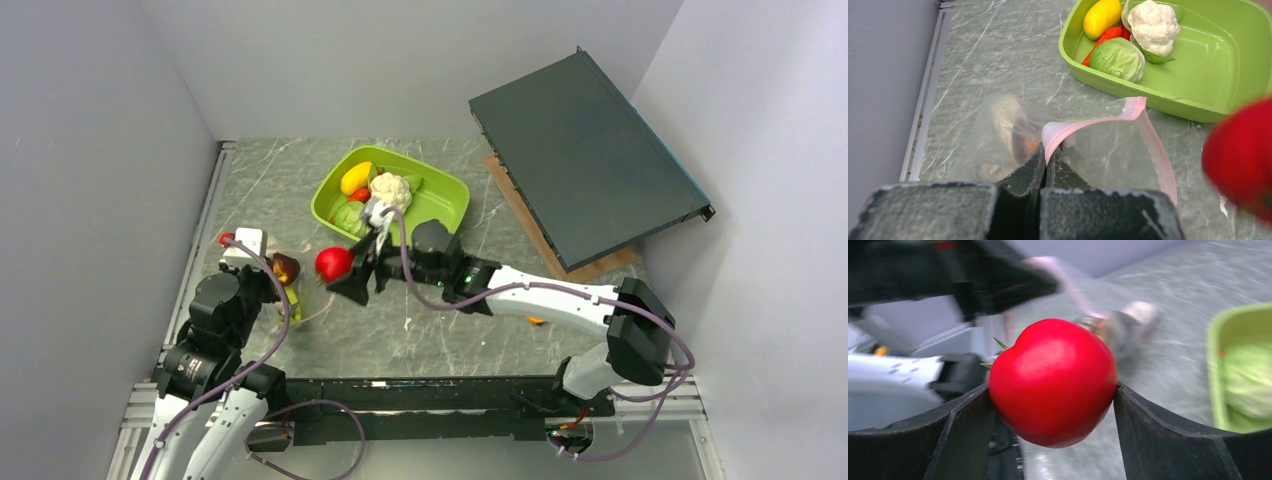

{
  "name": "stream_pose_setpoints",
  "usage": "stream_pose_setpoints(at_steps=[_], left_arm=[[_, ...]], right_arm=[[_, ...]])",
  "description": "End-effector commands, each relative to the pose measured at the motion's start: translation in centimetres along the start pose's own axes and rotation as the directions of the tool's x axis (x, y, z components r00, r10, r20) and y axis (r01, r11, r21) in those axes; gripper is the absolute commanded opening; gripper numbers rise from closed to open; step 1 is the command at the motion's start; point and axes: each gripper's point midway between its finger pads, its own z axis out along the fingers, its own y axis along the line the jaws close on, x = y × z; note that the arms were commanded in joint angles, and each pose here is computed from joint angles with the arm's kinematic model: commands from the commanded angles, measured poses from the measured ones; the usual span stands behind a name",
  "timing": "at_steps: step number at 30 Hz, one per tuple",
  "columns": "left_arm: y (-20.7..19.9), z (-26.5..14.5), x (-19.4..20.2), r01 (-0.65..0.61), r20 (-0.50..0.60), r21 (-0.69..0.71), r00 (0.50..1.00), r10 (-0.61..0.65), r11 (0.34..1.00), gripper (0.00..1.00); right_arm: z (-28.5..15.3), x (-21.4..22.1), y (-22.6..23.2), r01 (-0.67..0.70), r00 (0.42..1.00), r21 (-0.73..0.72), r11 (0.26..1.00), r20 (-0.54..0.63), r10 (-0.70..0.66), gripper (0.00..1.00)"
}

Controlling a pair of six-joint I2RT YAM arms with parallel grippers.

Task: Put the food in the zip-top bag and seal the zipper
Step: Place the fake vegetable in the zipper food storage bag.

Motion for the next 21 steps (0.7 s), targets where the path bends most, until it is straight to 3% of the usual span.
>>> stream_pose_setpoints(at_steps=[1, 8, 12, 14, 21], left_arm=[[-1.3, -0.4, -1.9, 0.076, 0.017, 0.063, 0.997, -0.078, 0.995, 0.00], [-4.2, -2.7, -4.8, 0.289, -0.148, 0.157, 0.952, -0.267, 0.944, 0.00], [-6.6, -5.2, -10.8, 0.374, -0.114, 0.313, 0.927, -0.357, 0.873, 0.00], [-6.0, -5.9, -12.0, 0.406, -0.087, 0.294, 0.913, -0.399, 0.865, 0.00], [-6.5, -3.2, -4.8, 0.481, -0.209, 0.208, 0.872, -0.442, 0.851, 0.00]], right_arm=[[1.5, -3.9, 6.9, 0.093, 0.992, -0.193, 0.977, 0.105, -0.074, 0.00], [1.4, -4.7, 7.0, 0.050, 0.995, -0.134, 0.990, 0.095, -0.037, 0.00], [-1.3, -8.0, 7.0, 0.054, 0.985, -0.081, 0.995, 0.165, -0.040, 0.00], [-2.8, -9.6, 7.3, 0.055, 0.980, -0.068, 0.996, 0.192, -0.041, 0.00], [-3.8, -9.7, 7.8, 0.051, 0.991, -0.065, 0.997, 0.127, -0.043, 0.00]])
